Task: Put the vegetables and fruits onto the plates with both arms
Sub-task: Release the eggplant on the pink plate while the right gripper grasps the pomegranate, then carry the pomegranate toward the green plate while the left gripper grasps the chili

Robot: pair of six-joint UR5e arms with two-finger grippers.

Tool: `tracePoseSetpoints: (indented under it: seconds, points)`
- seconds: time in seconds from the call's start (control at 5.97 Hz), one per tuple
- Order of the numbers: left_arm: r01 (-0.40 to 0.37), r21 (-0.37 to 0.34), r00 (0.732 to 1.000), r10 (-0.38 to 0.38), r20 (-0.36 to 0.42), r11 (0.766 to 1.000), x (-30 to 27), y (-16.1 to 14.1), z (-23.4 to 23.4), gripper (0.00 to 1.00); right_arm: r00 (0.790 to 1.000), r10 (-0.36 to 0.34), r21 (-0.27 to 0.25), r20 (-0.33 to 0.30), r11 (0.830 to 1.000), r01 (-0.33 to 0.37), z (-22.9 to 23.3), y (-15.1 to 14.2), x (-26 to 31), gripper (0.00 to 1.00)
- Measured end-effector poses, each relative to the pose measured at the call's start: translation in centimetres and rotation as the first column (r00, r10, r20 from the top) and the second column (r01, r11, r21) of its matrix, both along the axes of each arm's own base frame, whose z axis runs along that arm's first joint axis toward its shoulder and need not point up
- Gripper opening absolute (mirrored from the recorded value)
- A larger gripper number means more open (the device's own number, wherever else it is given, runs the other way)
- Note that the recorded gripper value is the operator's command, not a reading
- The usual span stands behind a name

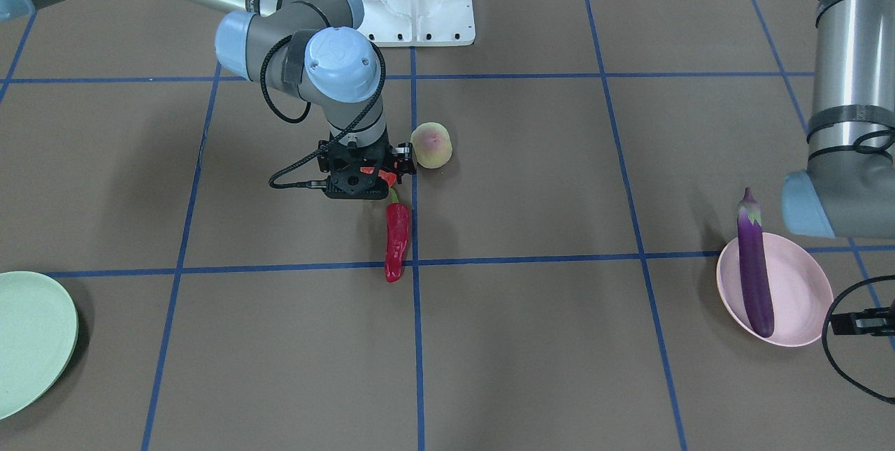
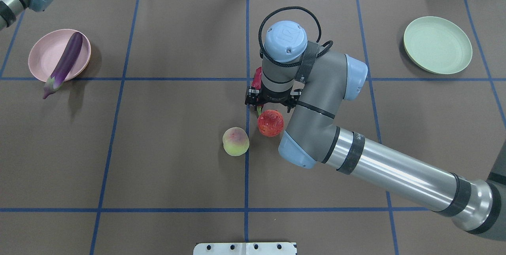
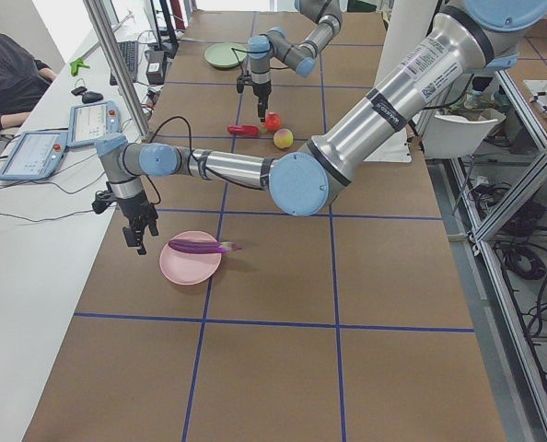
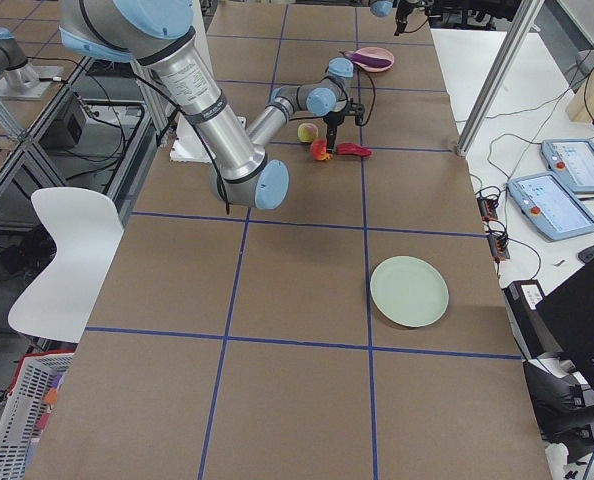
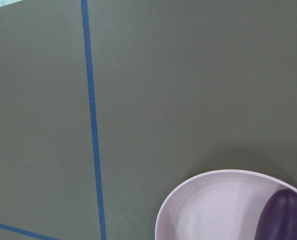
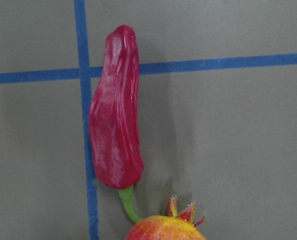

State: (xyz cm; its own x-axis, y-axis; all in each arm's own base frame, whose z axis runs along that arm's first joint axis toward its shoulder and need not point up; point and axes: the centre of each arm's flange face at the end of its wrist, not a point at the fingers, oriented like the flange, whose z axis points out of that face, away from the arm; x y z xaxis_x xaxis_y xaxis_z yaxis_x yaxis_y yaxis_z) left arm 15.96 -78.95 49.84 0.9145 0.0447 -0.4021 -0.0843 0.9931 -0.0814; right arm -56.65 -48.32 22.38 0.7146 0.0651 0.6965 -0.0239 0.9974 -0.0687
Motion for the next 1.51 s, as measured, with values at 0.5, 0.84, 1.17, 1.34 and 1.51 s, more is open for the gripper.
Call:
tracePoseSetpoints:
  seconds: [0.5, 0.84, 1.17, 1.34, 1.51]
  points:
    - [0.009, 0.005, 1.000, -0.009, -0.004, 1.000, -0.7, -0.3, -0.5, 1.00, 1.000, -0.029, -0.014, -0.009, 0.999, 0.029, 0.6, 1.5, -1.6, 0.01]
    - [0.010, 0.000, 0.996, -0.010, -0.088, 1.000, 0.3, -0.5, -3.0, 1.00, 1.000, -0.025, -0.016, 0.006, 1.000, 0.025, -0.5, 1.3, -0.4, 0.00]
    - [0.008, -0.003, 0.977, -0.008, -0.213, 1.000, 3.5, 0.2, -9.4, 1.00, 0.999, 0.020, -0.054, 0.040, 0.998, -0.018, -3.9, -1.4, 6.5, 0.00]
    - [0.023, -0.024, 0.958, -0.029, -0.286, 0.999, 8.3, 1.7, -13.8, 1.00, 0.998, 0.051, -0.065, 0.042, 0.997, -0.049, -4.6, -2.9, 9.8, 0.00]
    - [0.040, -0.054, 0.938, -0.056, -0.342, 0.998, 14.9, 4.2, -19.4, 1.00, 0.996, 0.085, -0.057, 0.041, 0.995, -0.083, -4.6, -5.0, 12.9, 0.00]
